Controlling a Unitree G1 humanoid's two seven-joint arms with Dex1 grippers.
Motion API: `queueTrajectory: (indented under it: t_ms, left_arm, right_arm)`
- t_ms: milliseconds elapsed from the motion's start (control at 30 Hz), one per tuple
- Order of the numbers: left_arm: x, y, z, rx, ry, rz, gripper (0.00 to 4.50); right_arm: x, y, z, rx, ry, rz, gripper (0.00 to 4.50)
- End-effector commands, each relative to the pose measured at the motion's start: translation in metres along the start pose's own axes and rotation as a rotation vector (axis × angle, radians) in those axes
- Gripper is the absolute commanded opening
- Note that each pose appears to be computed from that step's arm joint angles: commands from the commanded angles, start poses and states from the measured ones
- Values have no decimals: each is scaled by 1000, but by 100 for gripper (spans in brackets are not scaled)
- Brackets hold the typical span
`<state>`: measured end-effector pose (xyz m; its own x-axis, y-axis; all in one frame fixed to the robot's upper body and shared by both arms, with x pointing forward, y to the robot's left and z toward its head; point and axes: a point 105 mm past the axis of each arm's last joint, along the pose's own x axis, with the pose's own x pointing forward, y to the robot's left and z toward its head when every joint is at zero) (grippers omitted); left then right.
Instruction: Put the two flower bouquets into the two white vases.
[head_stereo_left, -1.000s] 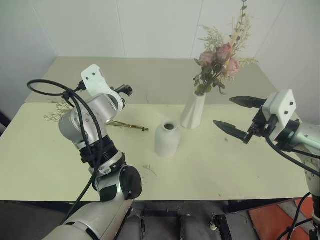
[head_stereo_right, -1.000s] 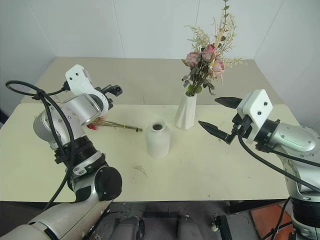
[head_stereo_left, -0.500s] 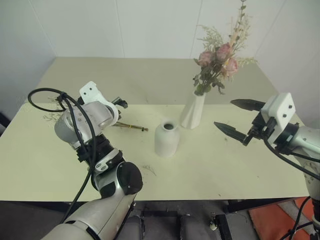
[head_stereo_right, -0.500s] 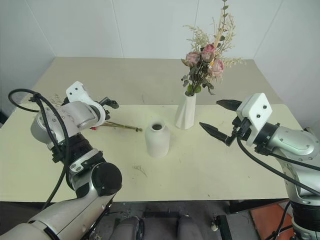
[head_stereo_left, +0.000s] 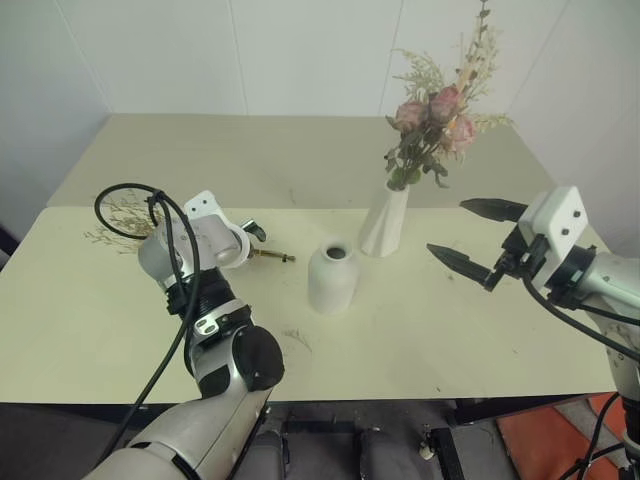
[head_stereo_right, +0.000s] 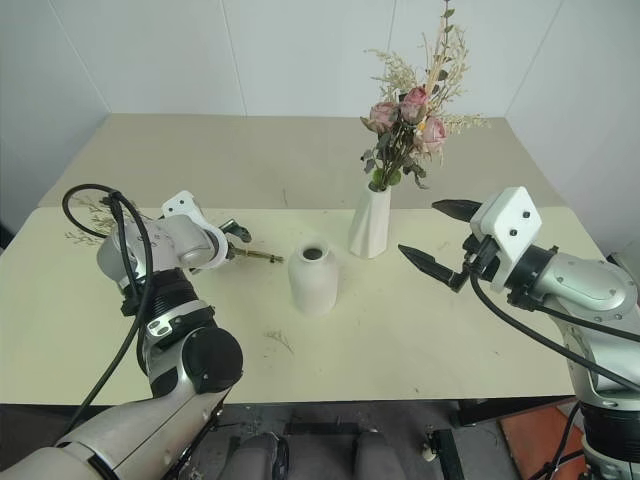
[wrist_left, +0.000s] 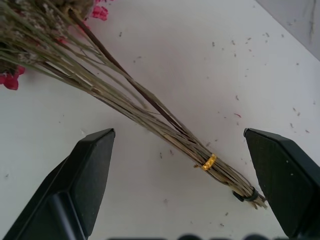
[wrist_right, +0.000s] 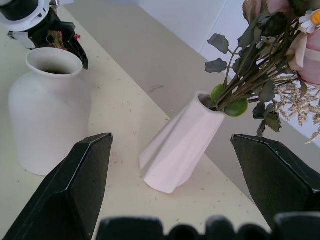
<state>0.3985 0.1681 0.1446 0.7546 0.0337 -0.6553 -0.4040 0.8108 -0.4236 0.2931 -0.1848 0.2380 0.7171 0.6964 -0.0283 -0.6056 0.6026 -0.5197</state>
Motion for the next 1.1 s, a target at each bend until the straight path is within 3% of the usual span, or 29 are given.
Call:
queueTrajectory:
  t_ms: [33, 100, 200, 567, 633, 700, 800, 900, 1000, 1100]
  left_arm:
    - [8, -1, 4, -14, -18, 13, 450]
    - [13, 1, 8, -23, -35, 18, 450]
    - [21, 8, 13, -25, -65, 55, 392]
    - [21, 18, 27, -27, -132, 83, 55]
    - [12, 12, 42, 2, -234, 69, 3]
    - [-2, 1, 60, 46, -364, 24, 1]
    - [-63, -38, 109, 68, -675, -264, 1]
    - [-118, -69, 130, 150, -880, -553, 1]
    - [-175, -98, 129, 206, -1007, -978, 1]
    - [-204, -113, 113, 263, -971, -1342, 1]
  right_arm:
    - [1, -2, 10, -35, -24, -9, 446]
    - [1, -2, 11, -37, -26, -9, 446]
    - [2, -3, 11, -43, -24, -8, 450]
    - [1, -3, 10, -64, -19, -18, 450]
    - [2, -2, 10, -66, -22, -20, 450]
    - [3, -2, 10, -67, -25, -22, 450]
    - [3, -2, 10, -70, -30, -33, 450]
    - [2, -3, 11, -70, -37, -53, 450]
    - [2, -6, 12, -67, -45, -82, 450]
    - [1, -7, 11, -63, -51, -113, 450]
